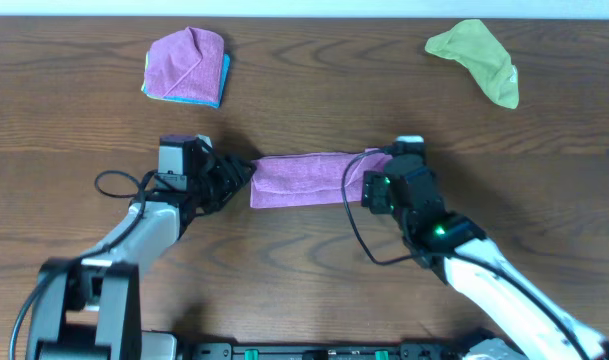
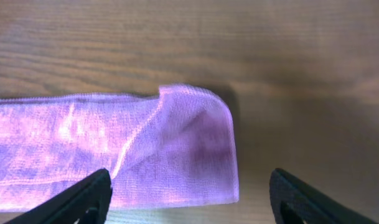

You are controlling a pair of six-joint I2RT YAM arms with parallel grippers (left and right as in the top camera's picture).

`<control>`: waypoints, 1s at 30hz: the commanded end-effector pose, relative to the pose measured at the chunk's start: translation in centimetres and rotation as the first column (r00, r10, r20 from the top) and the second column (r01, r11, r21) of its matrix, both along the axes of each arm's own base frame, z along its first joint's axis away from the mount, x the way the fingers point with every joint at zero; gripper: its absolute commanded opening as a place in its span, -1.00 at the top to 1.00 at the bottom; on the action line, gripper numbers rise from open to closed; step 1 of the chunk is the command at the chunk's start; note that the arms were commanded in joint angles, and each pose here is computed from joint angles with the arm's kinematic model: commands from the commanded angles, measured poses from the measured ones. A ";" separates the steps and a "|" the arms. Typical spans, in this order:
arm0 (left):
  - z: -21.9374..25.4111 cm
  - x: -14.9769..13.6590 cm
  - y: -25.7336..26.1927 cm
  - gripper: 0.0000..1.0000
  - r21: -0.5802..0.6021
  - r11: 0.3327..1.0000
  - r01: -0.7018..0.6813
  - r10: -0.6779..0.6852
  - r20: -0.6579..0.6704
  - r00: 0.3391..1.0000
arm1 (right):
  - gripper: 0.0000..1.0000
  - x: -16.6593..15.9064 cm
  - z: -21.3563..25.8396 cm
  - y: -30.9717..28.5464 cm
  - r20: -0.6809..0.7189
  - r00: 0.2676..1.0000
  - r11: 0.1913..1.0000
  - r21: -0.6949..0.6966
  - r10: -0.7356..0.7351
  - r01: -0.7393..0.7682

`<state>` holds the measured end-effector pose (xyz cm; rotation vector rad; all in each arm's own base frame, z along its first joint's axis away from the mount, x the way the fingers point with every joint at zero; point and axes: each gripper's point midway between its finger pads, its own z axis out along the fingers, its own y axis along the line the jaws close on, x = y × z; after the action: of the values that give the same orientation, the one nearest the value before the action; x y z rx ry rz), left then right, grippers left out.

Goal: Fold the cloth
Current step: 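Press and adjust the folded cloth edges with both grippers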

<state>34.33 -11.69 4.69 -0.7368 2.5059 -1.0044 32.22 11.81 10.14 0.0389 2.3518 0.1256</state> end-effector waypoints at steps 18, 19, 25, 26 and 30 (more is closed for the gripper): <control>1.7 -0.1 -4.0 0.63 0.184 0.983 0.025 -0.047 0.119 0.992 | -0.78 -4.4 0.6 -1.3 -0.301 0.923 0.836 0.419 -0.240 0.354; 1.5 -0.1 -3.8 0.63 0.206 0.978 0.012 -0.038 0.124 0.992 | -0.79 -4.3 0.5 -1.4 -0.303 0.921 0.834 0.417 -0.247 0.361; 0.2 0.7 -3.1 0.65 0.273 0.961 -0.034 -0.003 0.134 0.991 | -0.79 -4.2 -1.1 -2.0 -0.346 0.899 0.831 0.389 -0.269 0.398; -0.1 0.8 -3.1 0.66 0.278 0.960 -0.036 -0.001 0.132 0.991 | -0.79 -4.1 -1.4 -2.0 -0.352 0.896 0.832 0.384 -0.269 0.400; -1.3 1.1 -3.1 0.68 0.284 0.958 -0.034 0.000 0.119 0.993 | -0.79 -3.4 -2.5 -1.5 -0.371 0.892 0.833 0.382 -0.259 0.400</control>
<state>34.76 -15.22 3.92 -0.5708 2.4719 -0.6870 28.86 10.22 8.74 0.7164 2.5016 0.5184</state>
